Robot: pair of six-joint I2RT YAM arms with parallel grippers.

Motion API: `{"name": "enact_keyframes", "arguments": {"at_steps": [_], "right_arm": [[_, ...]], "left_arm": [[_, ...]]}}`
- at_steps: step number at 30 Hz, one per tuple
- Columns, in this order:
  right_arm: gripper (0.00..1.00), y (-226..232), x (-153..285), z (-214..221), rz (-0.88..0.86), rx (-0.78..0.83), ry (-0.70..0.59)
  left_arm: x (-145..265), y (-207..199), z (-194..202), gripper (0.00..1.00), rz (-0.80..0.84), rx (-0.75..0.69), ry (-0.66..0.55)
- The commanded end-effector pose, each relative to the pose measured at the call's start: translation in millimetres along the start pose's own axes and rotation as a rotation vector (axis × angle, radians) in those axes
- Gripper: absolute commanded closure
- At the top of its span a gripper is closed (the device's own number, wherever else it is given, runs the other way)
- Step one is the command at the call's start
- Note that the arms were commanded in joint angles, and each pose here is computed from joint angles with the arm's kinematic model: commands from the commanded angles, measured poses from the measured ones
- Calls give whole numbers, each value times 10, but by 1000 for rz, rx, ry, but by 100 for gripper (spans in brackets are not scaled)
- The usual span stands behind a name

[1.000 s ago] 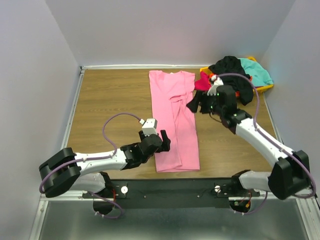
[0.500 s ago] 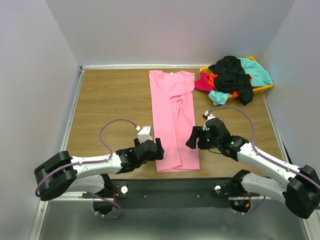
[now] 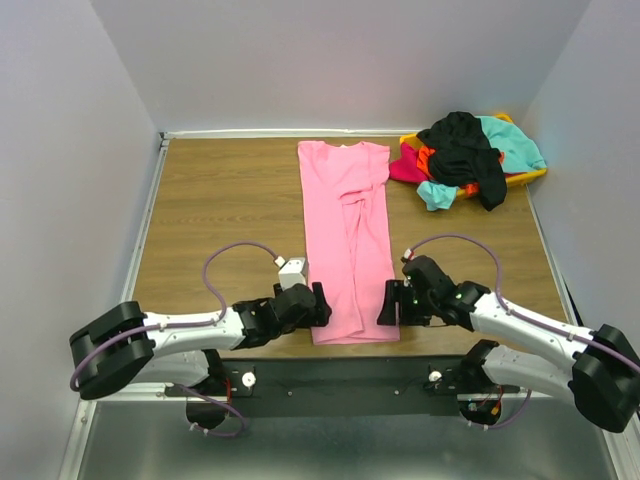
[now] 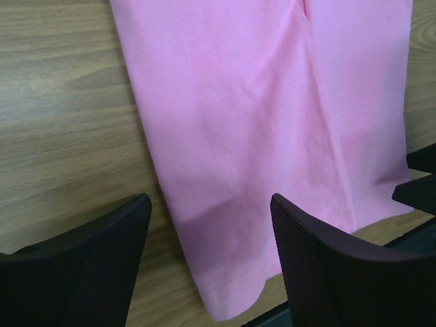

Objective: Fold and stack the t-shirts
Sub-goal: Fold the tshirt

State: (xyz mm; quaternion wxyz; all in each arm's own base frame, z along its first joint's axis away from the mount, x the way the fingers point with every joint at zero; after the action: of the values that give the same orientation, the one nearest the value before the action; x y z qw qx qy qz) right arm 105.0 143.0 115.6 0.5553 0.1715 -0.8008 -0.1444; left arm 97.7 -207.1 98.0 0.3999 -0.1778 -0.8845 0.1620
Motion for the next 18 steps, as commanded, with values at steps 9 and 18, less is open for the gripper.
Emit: {"name": "enact_keyframes", "arguments": {"at_steps": [9, 18], "right_arm": [[33, -54, 13, 290, 39, -107, 112], [34, -3, 50, 348, 54, -109, 99]], "left_arm": [[215, 161, 470, 27, -16, -12, 304], [307, 111, 621, 34, 16, -36, 391]]}}
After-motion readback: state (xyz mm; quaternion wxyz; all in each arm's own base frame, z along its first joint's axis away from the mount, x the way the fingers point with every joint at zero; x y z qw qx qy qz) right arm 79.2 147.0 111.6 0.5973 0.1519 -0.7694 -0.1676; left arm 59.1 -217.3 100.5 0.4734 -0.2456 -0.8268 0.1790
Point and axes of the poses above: each gripper's point midway between its finger pads, its own x axis back along the fingers, its own y axis along the line the jaws close on, z = x × y, the point moved 10 cm from there along x, back along the fingers, and after that the axes turned 1 degree about -x, right-handed, at the moved point
